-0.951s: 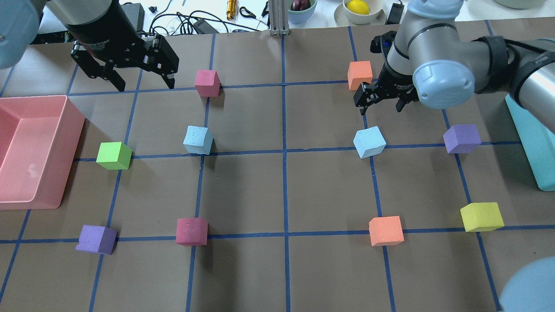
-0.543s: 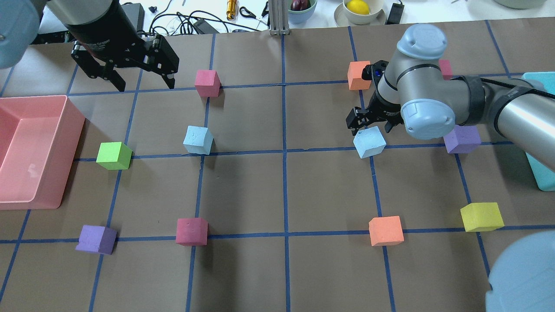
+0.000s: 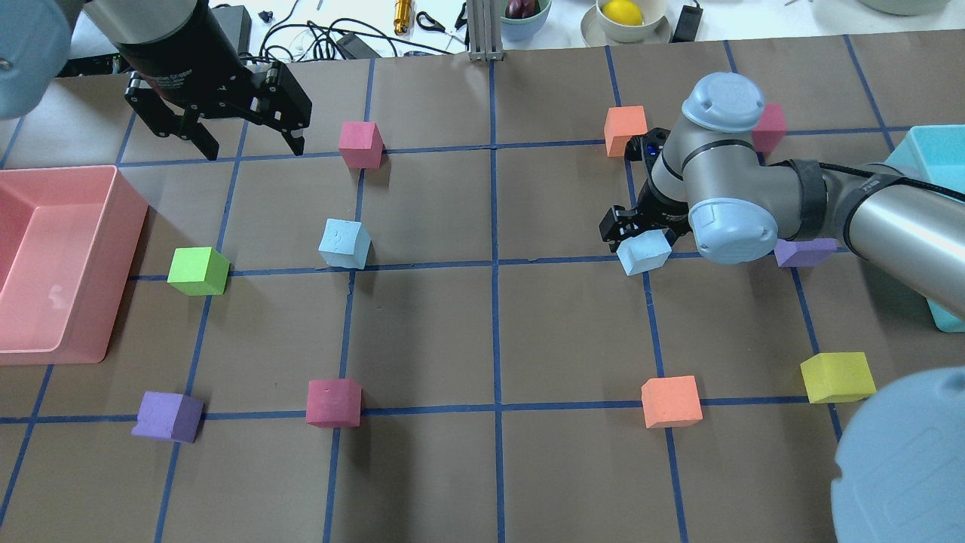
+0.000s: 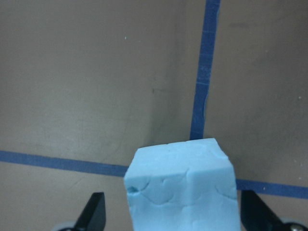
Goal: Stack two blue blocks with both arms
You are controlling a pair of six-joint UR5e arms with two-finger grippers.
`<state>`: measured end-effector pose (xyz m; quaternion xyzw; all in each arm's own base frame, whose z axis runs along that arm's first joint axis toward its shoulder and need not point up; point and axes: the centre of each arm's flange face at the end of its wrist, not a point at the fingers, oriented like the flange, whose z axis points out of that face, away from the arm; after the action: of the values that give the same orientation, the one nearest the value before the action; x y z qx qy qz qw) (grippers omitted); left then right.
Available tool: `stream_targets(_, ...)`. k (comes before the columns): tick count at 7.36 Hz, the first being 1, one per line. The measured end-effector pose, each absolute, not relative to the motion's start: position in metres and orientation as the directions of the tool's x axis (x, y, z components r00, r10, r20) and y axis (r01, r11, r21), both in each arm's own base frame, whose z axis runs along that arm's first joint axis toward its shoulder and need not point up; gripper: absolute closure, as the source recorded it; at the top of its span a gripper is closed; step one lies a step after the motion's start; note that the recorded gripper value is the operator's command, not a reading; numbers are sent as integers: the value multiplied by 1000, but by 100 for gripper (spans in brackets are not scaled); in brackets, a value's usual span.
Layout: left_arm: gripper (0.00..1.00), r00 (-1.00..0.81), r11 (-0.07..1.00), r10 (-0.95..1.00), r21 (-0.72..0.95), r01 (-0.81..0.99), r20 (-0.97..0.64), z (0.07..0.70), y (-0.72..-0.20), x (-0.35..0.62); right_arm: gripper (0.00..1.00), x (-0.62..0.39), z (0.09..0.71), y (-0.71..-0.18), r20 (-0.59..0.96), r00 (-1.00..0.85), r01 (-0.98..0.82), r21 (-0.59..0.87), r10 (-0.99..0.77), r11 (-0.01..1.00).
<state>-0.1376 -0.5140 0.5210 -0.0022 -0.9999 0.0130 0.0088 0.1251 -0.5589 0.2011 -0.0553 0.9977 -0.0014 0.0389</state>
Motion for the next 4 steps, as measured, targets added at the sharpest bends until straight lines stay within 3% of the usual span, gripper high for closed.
stream_targets(1, 0, -1000, 1000, 5, -24, 4, 16, 520, -514, -137, 100, 124, 195, -562, -72, -989, -130, -24, -132, 991)
stream_targets(4, 0, -1000, 1000, 2, -5, 2, 15, 511, -513, -137, 100, 122, 201, -570, -47, -985, -166, -48, -168, 985)
